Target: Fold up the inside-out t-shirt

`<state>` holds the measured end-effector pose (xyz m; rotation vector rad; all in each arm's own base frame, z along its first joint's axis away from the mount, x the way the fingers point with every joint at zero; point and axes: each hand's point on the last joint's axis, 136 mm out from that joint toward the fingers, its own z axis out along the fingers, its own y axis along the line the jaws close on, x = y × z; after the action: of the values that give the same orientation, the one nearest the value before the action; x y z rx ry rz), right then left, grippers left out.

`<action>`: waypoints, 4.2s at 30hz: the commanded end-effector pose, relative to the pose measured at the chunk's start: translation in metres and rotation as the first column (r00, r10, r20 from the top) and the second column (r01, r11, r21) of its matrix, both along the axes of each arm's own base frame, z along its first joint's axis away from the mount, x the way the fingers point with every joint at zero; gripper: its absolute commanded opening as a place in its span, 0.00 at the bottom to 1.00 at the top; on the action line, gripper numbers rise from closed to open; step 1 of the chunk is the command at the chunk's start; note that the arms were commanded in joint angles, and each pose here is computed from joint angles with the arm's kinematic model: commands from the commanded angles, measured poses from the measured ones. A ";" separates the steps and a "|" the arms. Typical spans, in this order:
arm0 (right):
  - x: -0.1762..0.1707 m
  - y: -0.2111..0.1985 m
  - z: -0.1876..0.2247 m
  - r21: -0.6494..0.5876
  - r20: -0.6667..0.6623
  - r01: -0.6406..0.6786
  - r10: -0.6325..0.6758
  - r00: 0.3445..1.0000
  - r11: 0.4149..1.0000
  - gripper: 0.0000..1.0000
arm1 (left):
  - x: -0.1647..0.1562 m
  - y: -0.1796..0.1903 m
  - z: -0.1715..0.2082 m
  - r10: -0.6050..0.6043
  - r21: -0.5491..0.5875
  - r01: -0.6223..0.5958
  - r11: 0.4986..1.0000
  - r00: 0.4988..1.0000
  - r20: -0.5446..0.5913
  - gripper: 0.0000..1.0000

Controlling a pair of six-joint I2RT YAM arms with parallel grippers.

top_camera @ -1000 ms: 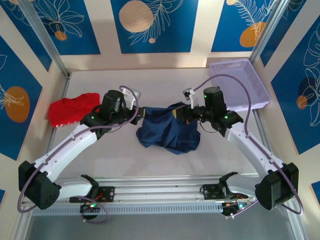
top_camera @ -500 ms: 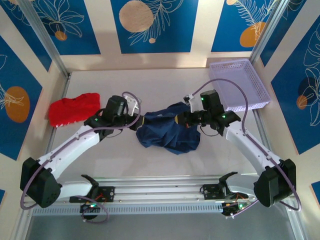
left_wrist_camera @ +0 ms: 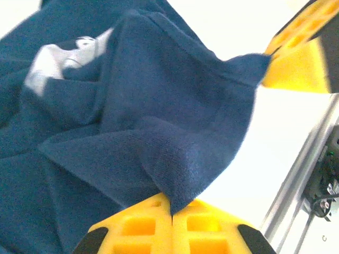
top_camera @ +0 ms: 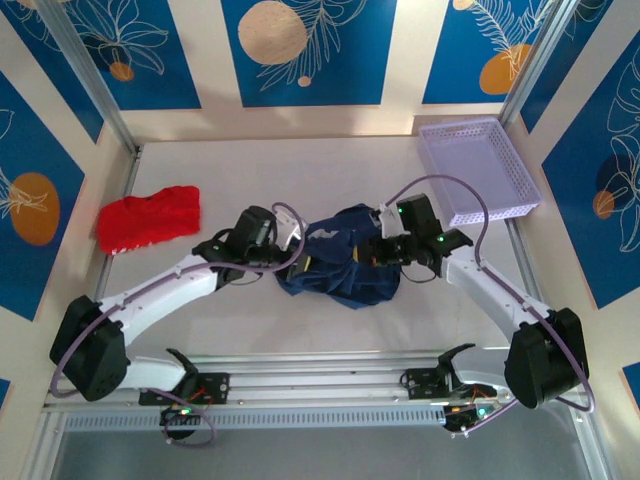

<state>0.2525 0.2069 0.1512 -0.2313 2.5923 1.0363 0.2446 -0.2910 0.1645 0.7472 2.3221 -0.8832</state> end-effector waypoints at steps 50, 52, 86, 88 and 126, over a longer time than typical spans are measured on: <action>0.150 0.007 0.045 0.122 0.172 0.086 -0.107 0.979 0.989 0.00 | 0.192 0.027 -0.044 0.359 -0.078 -0.367 0.927 0.928 -0.102 0.00; 0.149 0.001 0.084 0.143 0.261 0.081 -0.116 0.958 0.986 0.00 | 0.200 0.031 0.000 0.360 -0.140 -0.358 0.923 0.933 -0.013 0.00; 0.119 0.046 0.015 -0.019 0.226 0.037 -0.032 0.973 0.999 0.49 | 0.039 0.094 -0.006 0.428 0.061 -0.436 0.898 0.897 0.114 0.66; 0.127 0.060 0.002 -0.046 0.202 0.007 0.003 0.979 0.999 0.52 | 0.051 0.113 -0.020 0.527 0.093 -0.531 0.842 0.847 0.067 0.67; 0.023 -0.055 0.060 -0.011 0.423 0.273 -0.243 0.873 0.962 0.00 | 0.161 0.081 0.034 0.494 -0.060 -0.492 0.869 0.850 0.182 0.00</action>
<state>0.2967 0.1529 0.2402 -0.1607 2.1422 0.6561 0.3953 -0.2180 0.1905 0.1667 2.2129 -0.6260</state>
